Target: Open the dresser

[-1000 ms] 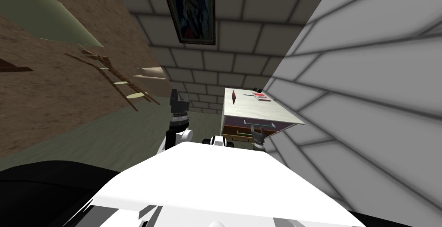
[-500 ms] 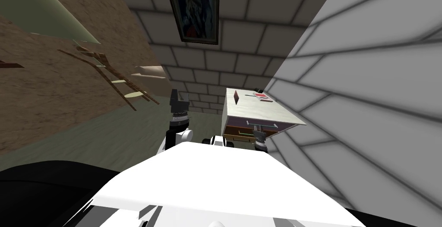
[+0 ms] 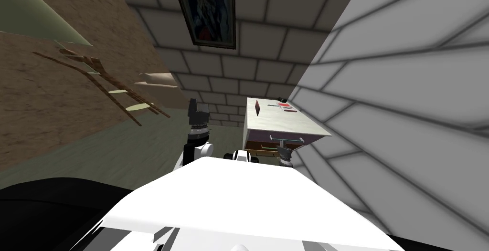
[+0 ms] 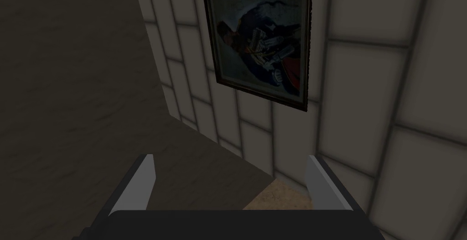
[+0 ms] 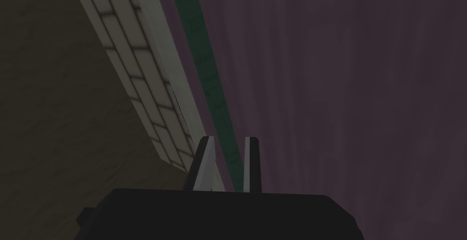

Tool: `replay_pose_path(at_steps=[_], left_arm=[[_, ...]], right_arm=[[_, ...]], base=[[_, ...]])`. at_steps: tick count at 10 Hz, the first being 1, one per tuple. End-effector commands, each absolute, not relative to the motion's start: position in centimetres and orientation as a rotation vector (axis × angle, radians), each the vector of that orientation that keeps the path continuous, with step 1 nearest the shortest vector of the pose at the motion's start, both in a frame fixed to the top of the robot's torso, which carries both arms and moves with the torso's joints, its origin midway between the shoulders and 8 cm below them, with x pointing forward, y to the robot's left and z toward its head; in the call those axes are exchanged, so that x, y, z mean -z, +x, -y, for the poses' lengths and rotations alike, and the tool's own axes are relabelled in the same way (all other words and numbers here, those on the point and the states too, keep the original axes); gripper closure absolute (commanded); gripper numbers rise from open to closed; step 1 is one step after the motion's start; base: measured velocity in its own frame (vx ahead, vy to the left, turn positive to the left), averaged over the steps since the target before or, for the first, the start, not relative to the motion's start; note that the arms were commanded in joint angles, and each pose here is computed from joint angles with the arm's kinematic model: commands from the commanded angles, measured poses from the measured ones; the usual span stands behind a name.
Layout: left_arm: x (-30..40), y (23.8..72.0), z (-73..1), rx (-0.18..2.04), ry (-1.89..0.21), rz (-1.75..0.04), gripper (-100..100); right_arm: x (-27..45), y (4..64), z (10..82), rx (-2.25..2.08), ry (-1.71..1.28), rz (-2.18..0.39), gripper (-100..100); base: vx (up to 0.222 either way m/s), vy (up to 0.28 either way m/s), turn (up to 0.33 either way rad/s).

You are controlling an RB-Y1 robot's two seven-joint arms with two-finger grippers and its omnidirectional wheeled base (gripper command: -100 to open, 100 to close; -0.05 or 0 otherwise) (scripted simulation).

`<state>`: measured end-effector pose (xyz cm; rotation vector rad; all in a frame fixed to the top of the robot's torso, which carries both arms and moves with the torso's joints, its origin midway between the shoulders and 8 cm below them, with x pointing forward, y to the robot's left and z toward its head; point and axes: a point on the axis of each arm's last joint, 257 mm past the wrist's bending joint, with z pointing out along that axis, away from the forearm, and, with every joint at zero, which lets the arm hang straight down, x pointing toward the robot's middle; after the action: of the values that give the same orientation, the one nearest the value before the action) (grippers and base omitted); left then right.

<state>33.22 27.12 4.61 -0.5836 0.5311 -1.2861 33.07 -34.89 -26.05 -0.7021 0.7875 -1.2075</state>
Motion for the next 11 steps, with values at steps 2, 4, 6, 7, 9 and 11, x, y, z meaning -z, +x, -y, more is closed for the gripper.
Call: replay_pose_path(at_steps=[2, 4, 6, 7, 9, 11], left_arm=[[-4.6, 33.2, -27.1, 1.286, -0.583, -0.531, 0], [-4.6, 33.2, -27.1, 1.286, -0.583, -0.531, 0], [-4.6, 33.2, -27.1, 1.286, -0.583, -0.531, 0], [-4.6, 33.2, -27.1, 1.286, -0.583, -0.531, 0], [-4.6, 33.2, -27.1, 1.286, -0.583, -0.531, 0], [-4.6, 33.2, -27.1, 1.286, -0.583, -0.531, 0]], right_arm=[[25.6, 30.8, 33.2, 1.117, -0.743, -0.727, 100], [25.6, 30.8, 33.2, 1.117, -0.743, -0.727, 100], [25.6, 30.8, 33.2, 1.117, -0.743, -0.727, 100], [25.6, 30.8, 33.2, 1.117, -0.743, -0.727, 100], [25.6, 30.8, 33.2, 1.117, -0.743, -0.727, 100], [25.6, 30.8, 33.2, 1.117, -0.743, -0.727, 100]], base=[[0.026, 0.048, -0.204], [-0.002, 0.034, -0.097], [0.000, 0.005, -0.013], [-0.001, 0.011, -0.031], [0.001, -0.013, 0.036], [0.000, 0.007, -0.021]])
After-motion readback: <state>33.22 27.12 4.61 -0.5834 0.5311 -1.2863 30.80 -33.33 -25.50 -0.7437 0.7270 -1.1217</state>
